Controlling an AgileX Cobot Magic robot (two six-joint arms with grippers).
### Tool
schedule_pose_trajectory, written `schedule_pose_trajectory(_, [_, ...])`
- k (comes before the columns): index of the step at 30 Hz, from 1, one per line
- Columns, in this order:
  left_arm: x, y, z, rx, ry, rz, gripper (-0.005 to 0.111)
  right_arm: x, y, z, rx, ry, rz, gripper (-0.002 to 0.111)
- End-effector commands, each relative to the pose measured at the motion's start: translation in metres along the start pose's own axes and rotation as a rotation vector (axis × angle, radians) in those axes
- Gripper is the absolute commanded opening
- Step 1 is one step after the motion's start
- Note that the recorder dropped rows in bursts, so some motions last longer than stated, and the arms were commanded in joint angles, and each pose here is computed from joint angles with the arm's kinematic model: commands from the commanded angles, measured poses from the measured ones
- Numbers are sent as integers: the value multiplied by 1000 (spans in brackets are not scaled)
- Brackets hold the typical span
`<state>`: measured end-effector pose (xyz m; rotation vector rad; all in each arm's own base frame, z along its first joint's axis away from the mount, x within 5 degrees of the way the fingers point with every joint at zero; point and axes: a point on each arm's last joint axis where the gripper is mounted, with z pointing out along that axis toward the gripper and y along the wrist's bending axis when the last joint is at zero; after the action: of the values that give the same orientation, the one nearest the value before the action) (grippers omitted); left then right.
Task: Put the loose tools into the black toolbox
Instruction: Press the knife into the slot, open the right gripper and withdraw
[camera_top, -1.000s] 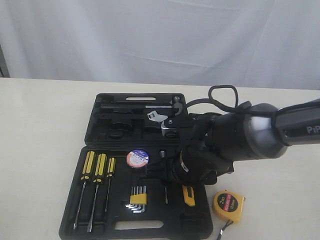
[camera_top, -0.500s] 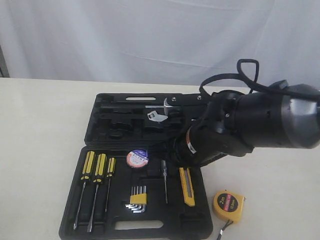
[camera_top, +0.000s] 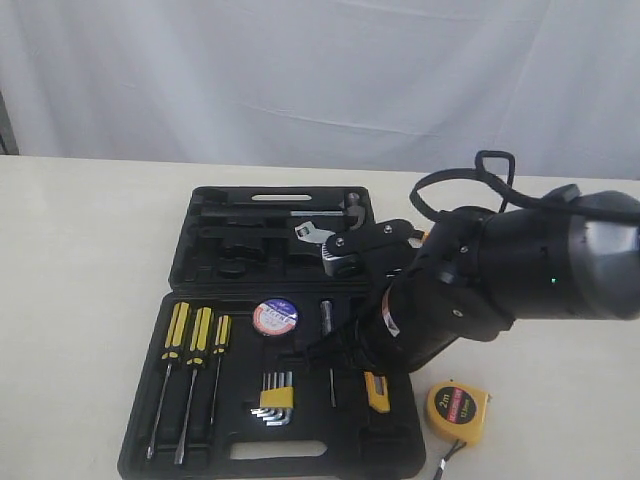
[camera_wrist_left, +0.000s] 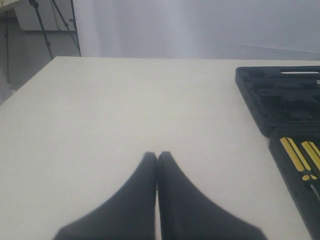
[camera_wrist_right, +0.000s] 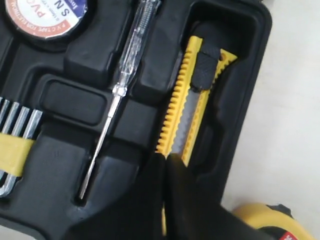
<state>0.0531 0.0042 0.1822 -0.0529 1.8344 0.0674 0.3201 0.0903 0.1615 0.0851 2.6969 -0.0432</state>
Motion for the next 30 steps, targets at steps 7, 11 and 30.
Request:
schedule_pose_trajectory(7, [0, -1, 0, 8, -9, -10, 0, 5, 0, 23, 2, 12, -25, 0])
schedule_pose_trajectory(11, [0, -1, 0, 8, -9, -10, 0, 7, 1, 37, 8, 3, -12, 0])
schedule_pose_trajectory(30, [0, -1, 0, 8, -9, -10, 0, 4, -1, 27, 25, -9, -10, 0])
